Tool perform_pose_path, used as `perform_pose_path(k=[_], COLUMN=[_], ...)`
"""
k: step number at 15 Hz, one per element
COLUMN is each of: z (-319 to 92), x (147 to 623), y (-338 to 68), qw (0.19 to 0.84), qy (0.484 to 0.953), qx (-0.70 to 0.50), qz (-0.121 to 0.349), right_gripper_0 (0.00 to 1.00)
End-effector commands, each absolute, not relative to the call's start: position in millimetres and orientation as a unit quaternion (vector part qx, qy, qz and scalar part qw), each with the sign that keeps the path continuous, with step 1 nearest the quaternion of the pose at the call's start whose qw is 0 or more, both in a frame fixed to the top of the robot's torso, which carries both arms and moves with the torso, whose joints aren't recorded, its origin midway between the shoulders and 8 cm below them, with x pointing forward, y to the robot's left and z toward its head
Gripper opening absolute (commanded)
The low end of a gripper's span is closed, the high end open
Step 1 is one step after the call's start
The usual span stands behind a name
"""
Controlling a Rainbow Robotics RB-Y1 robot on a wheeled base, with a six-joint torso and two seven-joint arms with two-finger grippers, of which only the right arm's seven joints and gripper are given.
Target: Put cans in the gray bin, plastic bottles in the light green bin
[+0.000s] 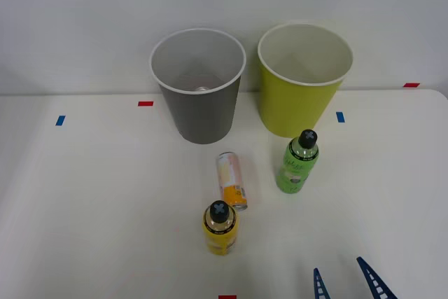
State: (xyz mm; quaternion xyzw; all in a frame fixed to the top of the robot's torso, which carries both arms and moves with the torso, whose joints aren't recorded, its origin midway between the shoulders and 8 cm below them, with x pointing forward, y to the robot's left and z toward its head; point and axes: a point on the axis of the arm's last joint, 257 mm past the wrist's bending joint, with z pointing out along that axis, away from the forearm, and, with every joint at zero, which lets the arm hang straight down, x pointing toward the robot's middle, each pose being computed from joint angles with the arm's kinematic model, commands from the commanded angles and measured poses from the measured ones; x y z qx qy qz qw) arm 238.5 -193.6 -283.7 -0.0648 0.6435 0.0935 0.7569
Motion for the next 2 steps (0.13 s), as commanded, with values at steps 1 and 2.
perform_pose_path(k=[1, 2], z=[-283.7, -283.7], x=[238.5, 238.5], y=[-193.6, -193.6], qw=[0.757, 0.757], qy=[0.643, 0.643], qx=[-0.065, -0.065], qz=[0.093, 0.093], right_gripper_0=[0.75, 0.75])
